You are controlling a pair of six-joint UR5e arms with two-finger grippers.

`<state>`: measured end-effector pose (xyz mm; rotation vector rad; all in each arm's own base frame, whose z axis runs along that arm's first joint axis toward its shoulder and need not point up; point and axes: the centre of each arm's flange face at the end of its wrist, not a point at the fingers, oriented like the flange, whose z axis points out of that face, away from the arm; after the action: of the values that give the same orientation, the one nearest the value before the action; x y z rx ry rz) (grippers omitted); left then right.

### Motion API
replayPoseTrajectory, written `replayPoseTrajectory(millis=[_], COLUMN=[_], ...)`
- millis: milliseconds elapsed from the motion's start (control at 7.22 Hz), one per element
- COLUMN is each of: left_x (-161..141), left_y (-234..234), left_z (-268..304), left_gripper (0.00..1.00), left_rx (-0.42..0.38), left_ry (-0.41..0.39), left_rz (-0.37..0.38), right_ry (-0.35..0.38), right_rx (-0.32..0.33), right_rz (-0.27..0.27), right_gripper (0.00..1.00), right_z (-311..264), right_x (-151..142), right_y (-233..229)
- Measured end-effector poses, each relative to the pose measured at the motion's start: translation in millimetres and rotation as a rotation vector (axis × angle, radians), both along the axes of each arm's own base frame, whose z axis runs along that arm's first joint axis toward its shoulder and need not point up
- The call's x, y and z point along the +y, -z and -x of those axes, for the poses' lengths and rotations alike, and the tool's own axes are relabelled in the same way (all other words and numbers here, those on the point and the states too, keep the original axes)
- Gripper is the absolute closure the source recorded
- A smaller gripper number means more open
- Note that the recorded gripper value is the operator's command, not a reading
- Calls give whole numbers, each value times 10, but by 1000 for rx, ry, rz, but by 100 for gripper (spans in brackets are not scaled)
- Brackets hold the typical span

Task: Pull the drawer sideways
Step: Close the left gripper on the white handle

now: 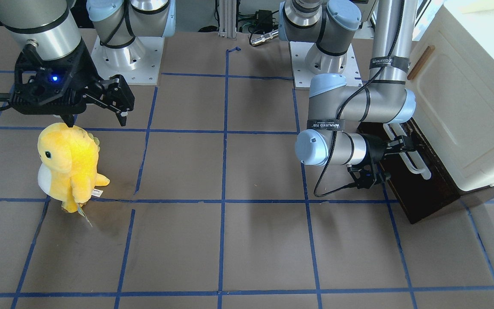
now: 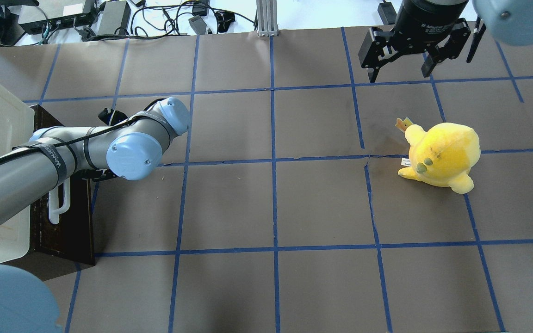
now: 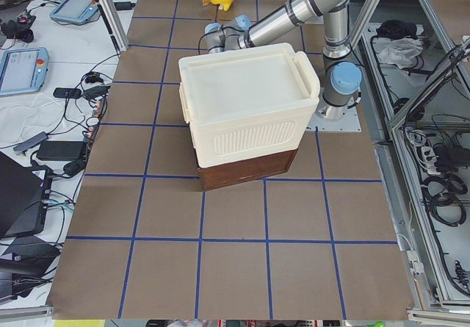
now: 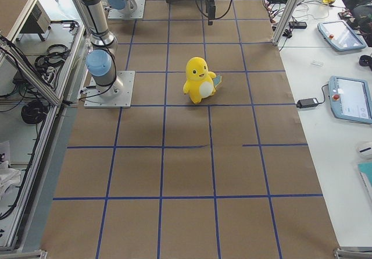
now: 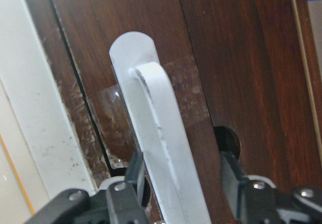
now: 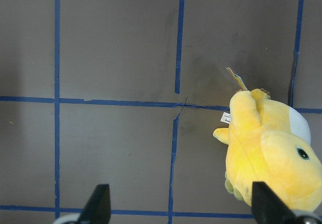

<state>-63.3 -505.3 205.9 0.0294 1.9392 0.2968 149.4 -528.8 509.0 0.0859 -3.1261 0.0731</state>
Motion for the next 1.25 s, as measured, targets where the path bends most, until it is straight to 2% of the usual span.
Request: replayPoseTrajectory(millis=[1246], left_x=[-1], left_y=[1], left_z=[1], left_gripper=[62], left_rx=[1], left_ry=[-1], left_rz=[0], right_ry=[0], right_rx=[0], right_rz=[0], right_gripper=[0], right_z=[0], right_x=[0], right_y=[0])
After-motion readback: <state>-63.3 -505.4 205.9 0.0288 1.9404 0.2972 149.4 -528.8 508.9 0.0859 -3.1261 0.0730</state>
